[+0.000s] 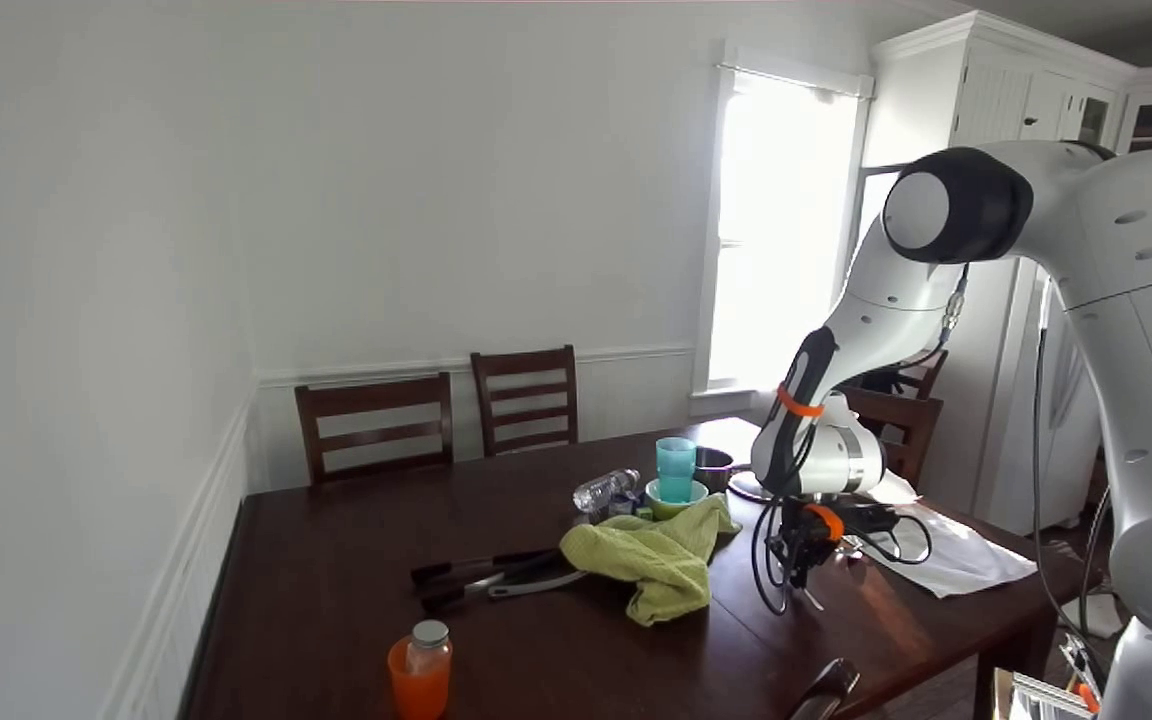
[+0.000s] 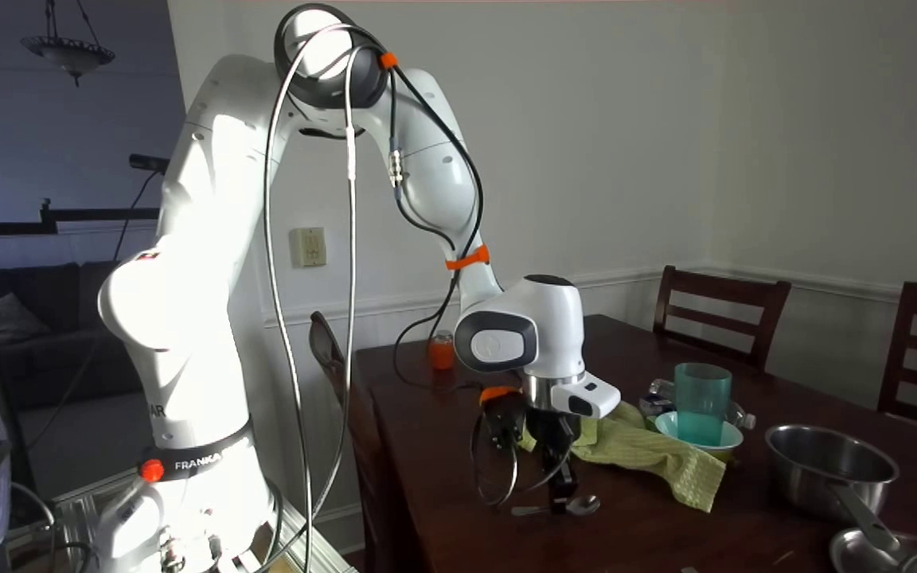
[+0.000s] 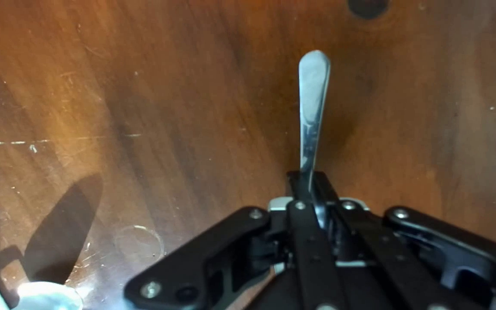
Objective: Move the cutlery to the left
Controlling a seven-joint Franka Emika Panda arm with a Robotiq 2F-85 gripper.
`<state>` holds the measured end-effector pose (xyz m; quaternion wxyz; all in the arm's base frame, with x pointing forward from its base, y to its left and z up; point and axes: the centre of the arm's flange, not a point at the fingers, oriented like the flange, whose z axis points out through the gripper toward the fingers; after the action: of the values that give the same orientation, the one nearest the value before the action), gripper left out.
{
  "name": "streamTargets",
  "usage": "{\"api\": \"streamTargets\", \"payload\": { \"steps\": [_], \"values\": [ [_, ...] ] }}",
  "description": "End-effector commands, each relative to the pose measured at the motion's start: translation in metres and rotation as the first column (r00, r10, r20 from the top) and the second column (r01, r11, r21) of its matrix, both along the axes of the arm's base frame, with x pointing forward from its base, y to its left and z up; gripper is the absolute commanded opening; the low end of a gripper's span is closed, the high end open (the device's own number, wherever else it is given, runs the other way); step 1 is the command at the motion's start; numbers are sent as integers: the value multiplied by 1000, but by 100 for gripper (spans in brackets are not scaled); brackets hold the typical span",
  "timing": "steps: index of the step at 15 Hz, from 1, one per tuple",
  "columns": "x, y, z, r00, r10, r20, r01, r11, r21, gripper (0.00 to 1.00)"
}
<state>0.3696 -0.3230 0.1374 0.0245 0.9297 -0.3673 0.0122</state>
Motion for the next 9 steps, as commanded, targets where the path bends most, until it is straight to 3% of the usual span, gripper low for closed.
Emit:
{"api": "streamTargets", "payload": {
  "steps": [1, 6, 7, 9],
  "values": [
    [-9, -4, -9, 999, 37, -1, -37, 999, -9, 2],
    [-11, -5, -16, 999, 44, -6, -44, 999, -17, 3],
    [-11, -5, -15, 999, 45, -4, -45, 999, -19, 32],
    [-10, -5, -15, 999, 38, -3, -38, 999, -22, 38]
  ]
}}
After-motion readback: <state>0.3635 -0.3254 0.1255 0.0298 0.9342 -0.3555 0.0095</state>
